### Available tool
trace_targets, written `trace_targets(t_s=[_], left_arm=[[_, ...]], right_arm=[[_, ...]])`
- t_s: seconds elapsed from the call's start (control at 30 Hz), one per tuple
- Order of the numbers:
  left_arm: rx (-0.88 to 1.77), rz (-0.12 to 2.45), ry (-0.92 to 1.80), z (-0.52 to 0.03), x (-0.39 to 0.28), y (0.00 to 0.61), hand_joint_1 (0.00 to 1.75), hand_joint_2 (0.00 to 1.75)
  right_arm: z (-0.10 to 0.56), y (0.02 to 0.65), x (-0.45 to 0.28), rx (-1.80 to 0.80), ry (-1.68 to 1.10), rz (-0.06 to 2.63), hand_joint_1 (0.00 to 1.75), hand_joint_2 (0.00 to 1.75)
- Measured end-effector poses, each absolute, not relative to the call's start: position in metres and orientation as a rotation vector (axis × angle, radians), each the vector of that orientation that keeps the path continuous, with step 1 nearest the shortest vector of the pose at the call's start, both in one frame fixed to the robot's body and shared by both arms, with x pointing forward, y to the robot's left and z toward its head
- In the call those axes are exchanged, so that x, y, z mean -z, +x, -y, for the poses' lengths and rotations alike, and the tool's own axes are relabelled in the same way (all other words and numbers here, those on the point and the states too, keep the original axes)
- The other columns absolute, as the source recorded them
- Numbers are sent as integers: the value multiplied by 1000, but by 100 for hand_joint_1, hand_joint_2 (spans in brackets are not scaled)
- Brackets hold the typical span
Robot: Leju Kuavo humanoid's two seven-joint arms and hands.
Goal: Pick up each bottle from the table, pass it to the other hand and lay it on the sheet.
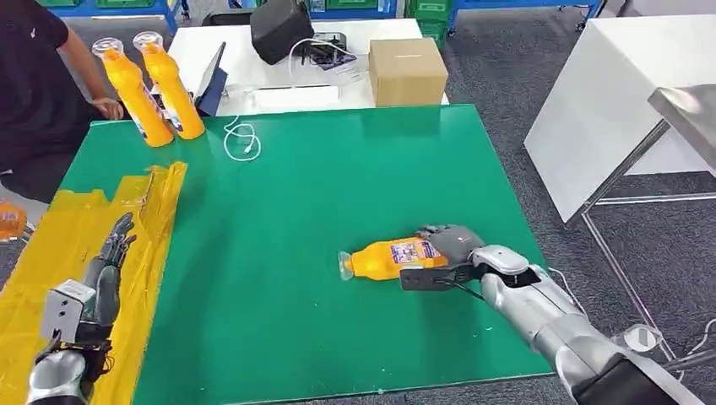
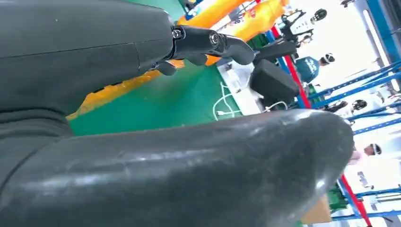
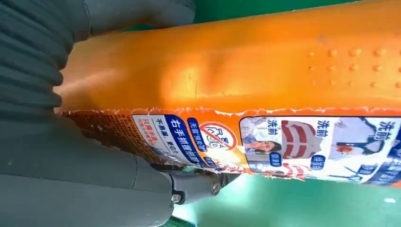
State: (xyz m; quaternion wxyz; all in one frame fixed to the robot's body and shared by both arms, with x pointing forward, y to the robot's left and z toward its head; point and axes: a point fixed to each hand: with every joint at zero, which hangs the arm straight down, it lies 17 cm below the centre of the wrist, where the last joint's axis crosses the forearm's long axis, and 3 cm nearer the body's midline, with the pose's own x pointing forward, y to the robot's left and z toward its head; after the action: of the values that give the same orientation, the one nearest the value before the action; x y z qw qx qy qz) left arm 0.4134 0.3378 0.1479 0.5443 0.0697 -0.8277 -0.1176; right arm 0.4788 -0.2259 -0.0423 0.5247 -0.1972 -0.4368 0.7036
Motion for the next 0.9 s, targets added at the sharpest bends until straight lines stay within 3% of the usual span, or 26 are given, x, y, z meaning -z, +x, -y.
trace_targets(t_s=[0.27, 0.43, 0.47, 0.67, 0.9], left_arm=[[181, 1968, 20, -331, -154, 410, 0, 0], [-53, 2030, -252, -314, -187, 390, 0, 0], [-71, 2038, -283, -307, -192, 390, 0, 175], [-141, 2099, -339, -280, -216, 373, 0, 175], [-123, 2151, -441, -219, -244, 361, 0, 175]], right_arm=[[206, 481, 35, -1553, -429, 1144, 175, 175], [120, 462, -13, -1198, -179, 1456, 175, 175], [101, 456, -24, -1142, -126, 1499, 175, 175], [50, 440, -108, -826, 145, 1724, 175, 175], [-9, 422, -174, -709, 338, 1837, 175, 175]])
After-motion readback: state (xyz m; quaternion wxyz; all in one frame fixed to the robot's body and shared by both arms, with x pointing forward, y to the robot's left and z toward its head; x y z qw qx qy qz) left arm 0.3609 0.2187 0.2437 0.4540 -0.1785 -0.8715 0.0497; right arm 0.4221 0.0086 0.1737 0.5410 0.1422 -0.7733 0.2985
